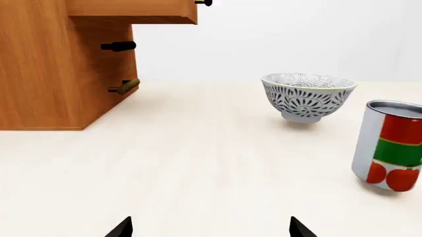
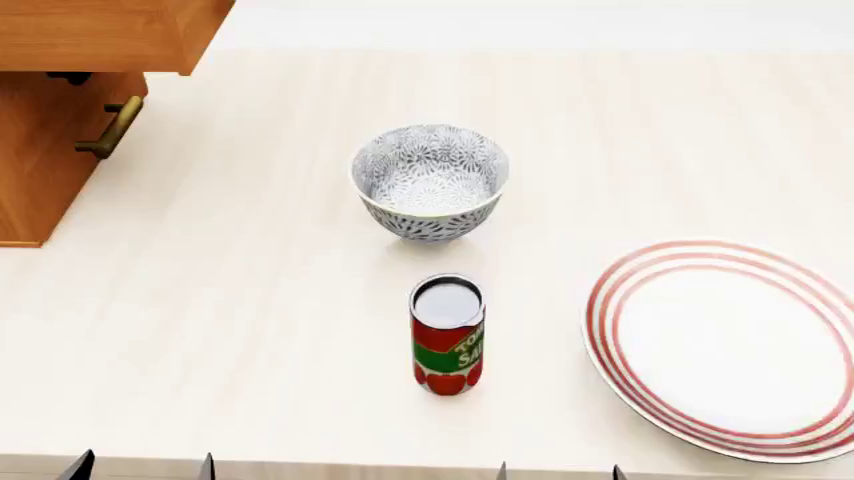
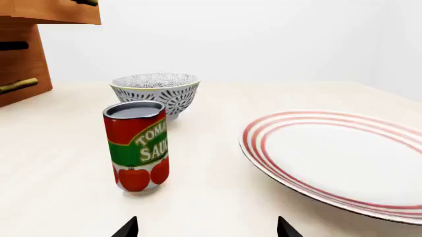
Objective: Put the bowl on top of the cabinet.
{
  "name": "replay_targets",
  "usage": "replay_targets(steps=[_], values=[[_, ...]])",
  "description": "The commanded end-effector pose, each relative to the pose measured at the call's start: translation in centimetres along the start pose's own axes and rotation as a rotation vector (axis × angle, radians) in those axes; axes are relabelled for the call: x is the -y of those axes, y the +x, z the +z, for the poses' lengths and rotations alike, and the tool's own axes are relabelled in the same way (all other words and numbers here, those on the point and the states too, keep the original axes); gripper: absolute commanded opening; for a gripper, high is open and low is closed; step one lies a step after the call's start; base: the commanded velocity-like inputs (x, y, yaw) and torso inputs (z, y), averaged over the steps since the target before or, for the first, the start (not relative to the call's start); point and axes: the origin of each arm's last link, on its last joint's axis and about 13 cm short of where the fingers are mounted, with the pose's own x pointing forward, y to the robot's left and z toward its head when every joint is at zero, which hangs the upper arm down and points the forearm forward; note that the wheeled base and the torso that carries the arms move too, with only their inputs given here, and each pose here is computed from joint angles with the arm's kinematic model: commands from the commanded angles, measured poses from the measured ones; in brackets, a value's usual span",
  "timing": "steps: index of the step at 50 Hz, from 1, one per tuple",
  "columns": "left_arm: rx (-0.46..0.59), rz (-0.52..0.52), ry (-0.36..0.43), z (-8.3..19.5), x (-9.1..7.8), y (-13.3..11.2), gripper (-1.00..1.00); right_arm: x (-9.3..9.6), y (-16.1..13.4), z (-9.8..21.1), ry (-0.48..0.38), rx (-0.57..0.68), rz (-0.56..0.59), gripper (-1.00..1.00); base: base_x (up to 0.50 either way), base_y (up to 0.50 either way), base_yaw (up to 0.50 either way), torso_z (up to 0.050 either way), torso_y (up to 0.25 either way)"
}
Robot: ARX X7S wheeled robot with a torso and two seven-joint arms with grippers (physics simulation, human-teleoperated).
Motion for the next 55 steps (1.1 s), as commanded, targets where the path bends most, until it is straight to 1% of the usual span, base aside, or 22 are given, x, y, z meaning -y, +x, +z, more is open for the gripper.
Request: replay_targets(steps=[1, 3, 7, 19, 22, 23, 24, 25, 28, 30, 31, 34, 37, 39, 41, 42, 46, 50, 55], values=[[0.007, 0.007, 0.005, -0.1, 0.0, 0.1, 1.0, -0.1, -0.1, 0.1, -0.01, -0.007, 0.0, 1.0, 0.0, 0.0, 0.0, 0.0, 0.0], [-0.005, 0.0, 0.004, 0.1, -0.1, -0.2, 1.0, -0.2, -0.1, 0.2, -0.033, -0.01, 0.0, 1.0, 0.0, 0.0, 0.0, 0.0, 0.0], [0.027, -0.003, -0.004, 0.3, -0.2, -0.1, 1.0, -0.2, 0.0, 0.2, -0.04, -0.011, -0.003, 1.0, 0.0, 0.0, 0.0, 0.0, 0.0], [0.078, 0.022, -0.005, 1.8, -0.5, -0.3, 1.0, -0.1, -0.4, 2.8, -0.024, 0.05, -0.007, 1.0, 0.0, 0.0, 0.0, 0.0, 0.0], [0.113, 0.025, -0.005, 2.7, -0.6, -0.5, 1.0, 0.0, -0.8, 4.3, -0.033, 0.089, -0.011, 1.0, 0.0, 0.0, 0.0, 0.0, 0.0], [0.122, 0.026, -0.004, 3.0, -0.6, -0.6, 1.0, 0.0, -1.0, 5.3, -0.031, 0.114, -0.012, 1.0, 0.0, 0.0, 0.0, 0.0, 0.0], [0.144, 0.026, -0.007, 3.7, -0.6, -0.8, 1.0, 0.0, -1.1, 5.7, -0.032, 0.124, -0.013, 1.0, 0.0, 0.0, 0.0, 0.0, 0.0], [0.144, 0.026, -0.007, 3.7, -0.6, -0.8, 1.0, 0.0, -1.2, 5.8, -0.032, 0.124, -0.013, 1.0, 0.0, 0.0, 0.0, 0.0, 0.0], [0.209, 0.024, -0.005, 5.5, -0.6, -1.5, 1.0, 0.0, -1.7, 7.4, -0.041, 0.164, -0.016, 1.0, 0.0, 0.0, 0.0, 0.0, 0.0], [0.239, 0.033, 0.037, 6.0, -0.6, -1.7, 1.0, -0.1, -1.9, 7.9, -0.038, 0.176, -0.012, 1.0, 0.0, 0.0, 0.0, 0.0, 0.0], [0.255, 0.028, 0.011, 6.6, -0.5, -2.0, 1.0, -0.2, -2.1, 8.6, -0.046, 0.192, -0.01, 1.0, 0.0, 0.0, 0.0, 0.0, 0.0], [0.295, 0.032, 0.023, 7.7, -0.5, -2.5, 1.0, -0.3, -2.4, 9.6, -0.05, 0.219, -0.002, 1.0, 0.0, 0.0, 0.0, 0.0, 0.0], [0.329, 0.027, 0.009, 8.9, -0.5, -3.1, 1.0, -0.5, -2.8, 10.7, -0.068, 0.258, 0.009, 1.0, 0.0, 0.0, 0.0, 0.0, 0.0], [0.353, 0.024, 0.0, 9.7, -0.4, -3.5, 1.0, -0.5, -3.2, 11.5, -0.054, 0.281, 0.012, 1.0, 0.0, 0.0, 0.0, 0.0, 0.0], [0.363, 0.024, 0.001, 10.1, -0.4, -3.7, 1.0, -0.6, -3.4, 11.9, -0.05, 0.301, 0.02, 1.0, 0.0, 0.0, 0.0, 0.0, 0.0], [0.373, 0.022, -0.005, 10.5, -0.4, -3.9, 1.0, -0.6, -3.4, 12.2, -0.077, 0.294, 0.007, 1.0, 0.0, 0.0, 0.0, 0.0, 0.0], [0.395, 0.02, -0.012, 11.2, -0.4, -4.3, 1.0, -0.6, -3.7, 12.5, -0.074, 0.301, 0.004, 1.0, 0.0, 0.0, 0.0, 0.0, 0.0], [0.402, 0.019, -0.012, 11.4, -0.4, -4.4, 1.0, -0.6, -3.8, 12.8, -0.066, 0.311, 0.013, 1.0, 0.0, 0.0, 0.0, 0.0, 0.0], [0.402, 0.018, -0.012, 11.4, -0.4, -4.4, 1.0, -0.6, -4.0, 13.1, -0.093, 0.329, 0.011, 1.0, 0.06, 0.0, 0.0, 0.0, 0.0]])
